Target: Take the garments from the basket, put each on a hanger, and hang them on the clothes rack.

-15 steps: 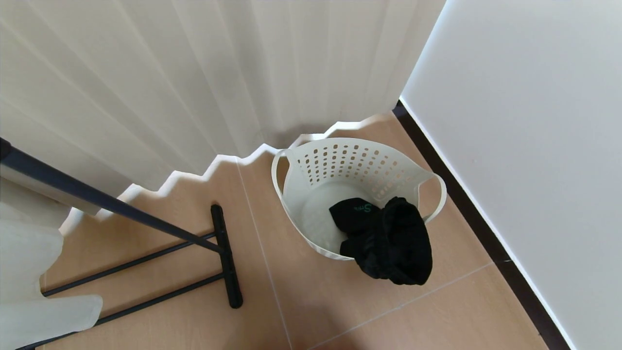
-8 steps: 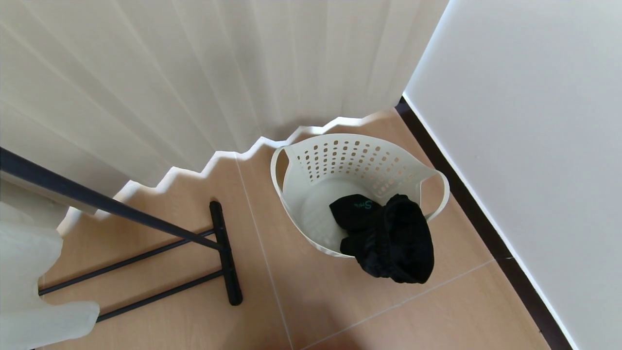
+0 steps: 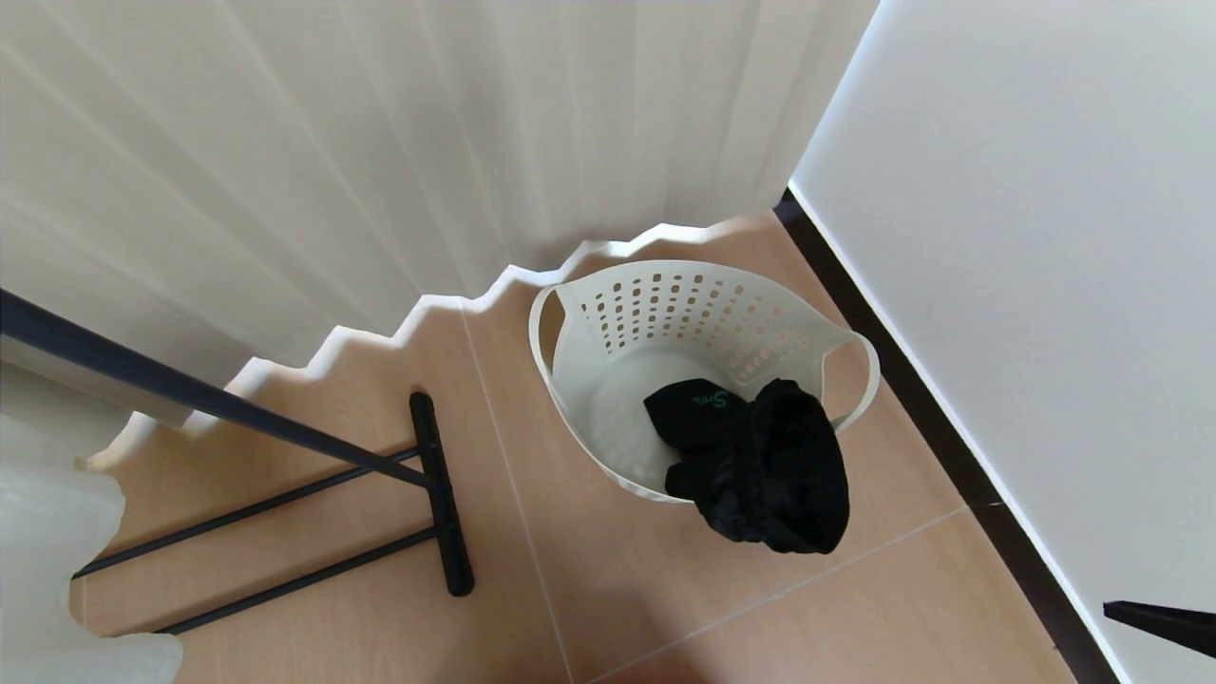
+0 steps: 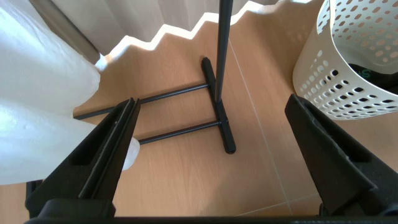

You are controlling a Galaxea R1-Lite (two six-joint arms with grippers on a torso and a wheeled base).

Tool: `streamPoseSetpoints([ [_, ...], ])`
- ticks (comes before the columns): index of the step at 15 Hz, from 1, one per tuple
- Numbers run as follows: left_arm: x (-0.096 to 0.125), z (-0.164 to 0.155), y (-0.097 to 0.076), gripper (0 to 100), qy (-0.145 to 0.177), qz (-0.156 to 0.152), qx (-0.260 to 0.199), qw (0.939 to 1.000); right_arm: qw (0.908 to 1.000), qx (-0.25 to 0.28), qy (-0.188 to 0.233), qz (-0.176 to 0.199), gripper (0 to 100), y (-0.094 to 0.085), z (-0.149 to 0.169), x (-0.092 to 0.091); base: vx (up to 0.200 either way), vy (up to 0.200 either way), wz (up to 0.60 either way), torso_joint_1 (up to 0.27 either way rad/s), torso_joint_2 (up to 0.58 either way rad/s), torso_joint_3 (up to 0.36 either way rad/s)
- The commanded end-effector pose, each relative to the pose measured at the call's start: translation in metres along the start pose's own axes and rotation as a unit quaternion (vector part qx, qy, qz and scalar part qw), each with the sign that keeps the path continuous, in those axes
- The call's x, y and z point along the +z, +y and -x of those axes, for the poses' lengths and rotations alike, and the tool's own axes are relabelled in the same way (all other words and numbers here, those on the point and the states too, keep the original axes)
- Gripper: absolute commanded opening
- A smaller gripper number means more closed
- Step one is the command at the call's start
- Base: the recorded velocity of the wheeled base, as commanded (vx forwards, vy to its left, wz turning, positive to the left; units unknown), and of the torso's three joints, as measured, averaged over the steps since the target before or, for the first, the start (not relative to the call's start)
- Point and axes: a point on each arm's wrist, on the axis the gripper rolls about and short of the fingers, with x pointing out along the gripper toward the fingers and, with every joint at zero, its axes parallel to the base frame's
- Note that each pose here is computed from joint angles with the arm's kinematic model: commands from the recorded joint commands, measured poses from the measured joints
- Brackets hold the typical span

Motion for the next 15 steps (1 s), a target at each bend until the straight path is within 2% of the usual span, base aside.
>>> streamPoseSetpoints([
  [1,0.000,0.000,0.000,100,0.000,0.000,0.001,1.0000,0.9941,0.024,0.061,0.087,100,-0.019,-0.052,0.049,0.000,0.000,0.00,0.000,0.00,0.000],
  [3,0.000,0.000,0.000,100,0.000,0.000,0.001,1.0000,0.9879,0.029,0.068,0.136,100,-0.027,-0.082,0.067,0.000,0.000,0.00,0.000,0.00,0.000],
  [5,0.000,0.000,0.000,100,0.000,0.000,0.001,1.0000,0.9720,0.026,0.046,0.229,100,-0.033,-0.113,0.080,0.000,0.000,0.00,0.000,0.00,0.000],
  [7,0.000,0.000,0.000,100,0.000,0.000,0.001,1.0000,0.9539,0.028,0.038,0.296,100,-0.038,-0.150,0.087,0.000,0.000,0.00,0.000,0.00,0.000],
  [9,0.000,0.000,0.000,100,0.000,0.000,0.001,1.0000,0.9442,0.032,0.042,0.325,100,-0.044,-0.193,0.091,0.000,0.000,0.00,0.000,0.00,0.000],
  [10,0.000,0.000,0.000,100,0.000,0.000,0.000,1.0000,0.9428,0.030,0.040,0.330,100,-0.047,-0.213,0.095,0.000,0.000,0.00,0.000,0.00,0.000],
  [14,0.000,0.000,0.000,100,0.000,0.000,0.001,1.0000,0.9449,0.010,0.030,0.326,100,-0.061,-0.259,0.101,0.000,0.000,0.00,0.000,0.00,0.000],
  [15,0.000,0.000,0.000,100,0.000,0.000,0.001,1.0000,0.9470,-0.003,0.024,0.320,100,-0.070,-0.270,0.106,0.000,0.000,0.00,0.000,0.00,0.000],
])
